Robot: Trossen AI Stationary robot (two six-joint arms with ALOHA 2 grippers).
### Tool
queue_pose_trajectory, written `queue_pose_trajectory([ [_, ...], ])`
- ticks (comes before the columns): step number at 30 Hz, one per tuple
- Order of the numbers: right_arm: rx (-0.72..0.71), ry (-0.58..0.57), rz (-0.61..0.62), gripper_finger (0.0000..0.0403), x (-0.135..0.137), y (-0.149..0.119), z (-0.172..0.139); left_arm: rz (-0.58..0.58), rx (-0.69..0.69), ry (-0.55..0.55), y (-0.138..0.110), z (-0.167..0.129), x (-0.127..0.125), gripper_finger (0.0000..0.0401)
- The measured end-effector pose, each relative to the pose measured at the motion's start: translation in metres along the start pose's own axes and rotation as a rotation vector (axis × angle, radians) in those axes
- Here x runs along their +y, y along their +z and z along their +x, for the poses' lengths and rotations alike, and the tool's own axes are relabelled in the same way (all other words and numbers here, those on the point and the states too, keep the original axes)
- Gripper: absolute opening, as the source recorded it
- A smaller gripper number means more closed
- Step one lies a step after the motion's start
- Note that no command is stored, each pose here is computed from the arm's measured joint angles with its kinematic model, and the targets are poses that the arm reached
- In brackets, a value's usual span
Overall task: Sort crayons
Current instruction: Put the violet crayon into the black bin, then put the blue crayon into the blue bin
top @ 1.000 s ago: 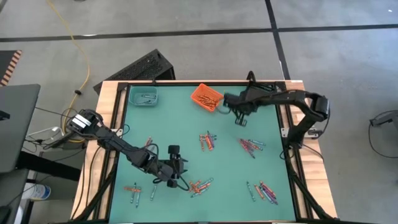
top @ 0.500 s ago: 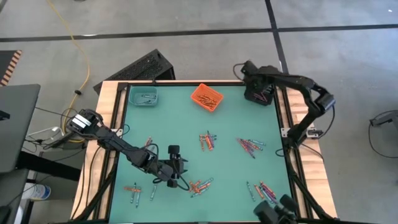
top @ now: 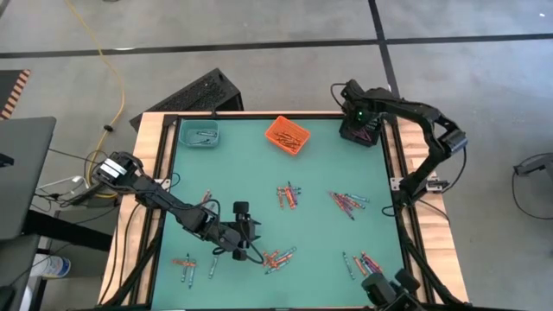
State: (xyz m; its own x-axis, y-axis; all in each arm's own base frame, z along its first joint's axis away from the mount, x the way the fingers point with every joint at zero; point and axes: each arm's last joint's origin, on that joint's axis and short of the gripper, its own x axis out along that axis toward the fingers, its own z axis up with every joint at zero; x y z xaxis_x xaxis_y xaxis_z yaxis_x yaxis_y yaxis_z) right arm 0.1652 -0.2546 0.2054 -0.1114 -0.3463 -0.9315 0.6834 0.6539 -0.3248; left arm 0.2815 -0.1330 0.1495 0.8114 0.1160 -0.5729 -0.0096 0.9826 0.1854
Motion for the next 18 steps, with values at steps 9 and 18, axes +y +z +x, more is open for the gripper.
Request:
queue_pose_trajectory([
  [9, -0.024, -0.003, 0.034, 0.0165, 0.006, 0.001, -0.007, -0.034, 0.013, -0.024, -0.001, 0.000, -0.001, 0.0183],
  [18, -0.204, 0.000, -0.014, 0.0168, 0.024, 0.000, -0.050, -0.061, 0.083, -0.026, -0.008, -0.001, 0.000, 0.0183],
])
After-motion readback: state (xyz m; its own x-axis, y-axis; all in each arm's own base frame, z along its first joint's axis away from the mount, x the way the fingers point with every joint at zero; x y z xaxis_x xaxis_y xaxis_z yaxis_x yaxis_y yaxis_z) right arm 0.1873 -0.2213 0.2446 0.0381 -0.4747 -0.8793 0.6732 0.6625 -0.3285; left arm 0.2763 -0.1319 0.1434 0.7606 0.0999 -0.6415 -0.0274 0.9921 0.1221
